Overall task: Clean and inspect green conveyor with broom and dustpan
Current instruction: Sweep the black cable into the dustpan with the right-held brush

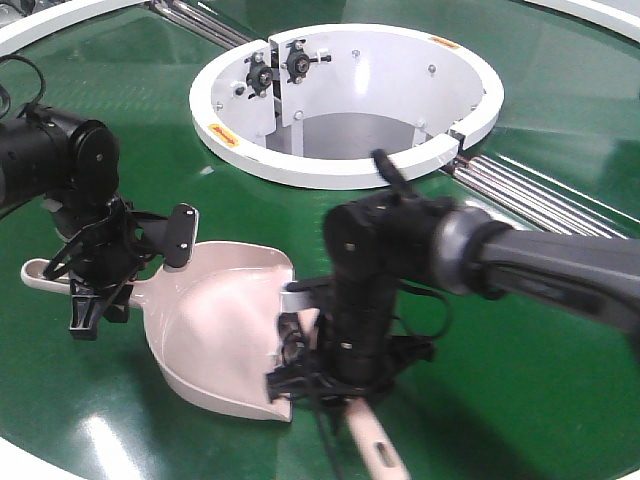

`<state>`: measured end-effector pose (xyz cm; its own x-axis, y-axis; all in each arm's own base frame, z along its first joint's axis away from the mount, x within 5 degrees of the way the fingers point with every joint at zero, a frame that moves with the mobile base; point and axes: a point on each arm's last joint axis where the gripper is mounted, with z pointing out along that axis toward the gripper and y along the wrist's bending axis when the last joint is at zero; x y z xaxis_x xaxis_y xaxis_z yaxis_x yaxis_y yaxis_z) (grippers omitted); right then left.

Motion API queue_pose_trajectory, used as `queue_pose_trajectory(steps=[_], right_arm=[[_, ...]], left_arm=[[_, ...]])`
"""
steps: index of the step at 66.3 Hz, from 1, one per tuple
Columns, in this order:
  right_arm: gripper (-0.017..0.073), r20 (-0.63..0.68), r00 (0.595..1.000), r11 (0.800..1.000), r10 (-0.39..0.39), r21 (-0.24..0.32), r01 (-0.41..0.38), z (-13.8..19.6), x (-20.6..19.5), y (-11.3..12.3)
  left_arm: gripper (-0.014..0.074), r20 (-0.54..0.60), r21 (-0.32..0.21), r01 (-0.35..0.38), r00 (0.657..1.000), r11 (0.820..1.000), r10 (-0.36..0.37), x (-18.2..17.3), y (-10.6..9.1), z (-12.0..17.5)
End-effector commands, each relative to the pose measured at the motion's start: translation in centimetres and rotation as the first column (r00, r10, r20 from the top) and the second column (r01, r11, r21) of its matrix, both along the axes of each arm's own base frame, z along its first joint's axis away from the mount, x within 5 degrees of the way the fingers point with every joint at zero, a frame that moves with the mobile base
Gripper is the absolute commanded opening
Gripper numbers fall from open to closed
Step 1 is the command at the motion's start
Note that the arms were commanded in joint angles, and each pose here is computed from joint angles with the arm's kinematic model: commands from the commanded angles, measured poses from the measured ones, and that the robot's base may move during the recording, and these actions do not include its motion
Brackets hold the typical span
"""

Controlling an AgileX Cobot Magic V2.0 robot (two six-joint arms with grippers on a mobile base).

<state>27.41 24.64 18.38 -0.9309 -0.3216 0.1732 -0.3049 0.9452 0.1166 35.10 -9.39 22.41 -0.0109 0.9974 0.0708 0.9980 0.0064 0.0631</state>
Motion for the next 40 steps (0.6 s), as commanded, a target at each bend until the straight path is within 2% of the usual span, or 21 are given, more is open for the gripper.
queue_pose_trajectory(steps=[1, 11, 19, 32, 40], right_arm=[[-0.0005, -0.002, 0.999, 0.994, 0.039, 0.107, -0.039, 2.5, 0.5, 2.8], [-0.0005, 0.044, 0.998, 0.974, 0.055, 0.216, -0.063, 3.9, 2.1, 5.8], [-0.0005, 0.084, 0.995, 0.962, 0.053, 0.264, -0.074, 5.1, 3.0, 6.8], [-0.0005, 0.167, 0.984, 0.961, 0.058, 0.259, -0.1, 6.9, 3.7, 6.1], [-0.0003, 0.24, 0.968, 0.966, 0.067, 0.226, -0.123, 8.4, 4.3, 4.8]], left_arm=[[-0.0007, 0.08, -0.024, -0.003, 0.997, 1.0, 0.005, -0.1, -0.1, 2.5], [-0.0007, 0.08, -0.024, -0.003, 0.997, 1.0, 0.005, -0.1, -0.1, 2.5], [-0.0007, 0.08, -0.024, -0.003, 0.997, 1.0, 0.005, -0.1, -0.1, 2.5], [-0.0007, 0.08, -0.024, -0.003, 0.997, 1.0, 0.005, -0.1, -0.1, 2.5], [-0.0007, 0.08, -0.024, -0.003, 0.997, 1.0, 0.005, -0.1, -0.1, 2.5]])
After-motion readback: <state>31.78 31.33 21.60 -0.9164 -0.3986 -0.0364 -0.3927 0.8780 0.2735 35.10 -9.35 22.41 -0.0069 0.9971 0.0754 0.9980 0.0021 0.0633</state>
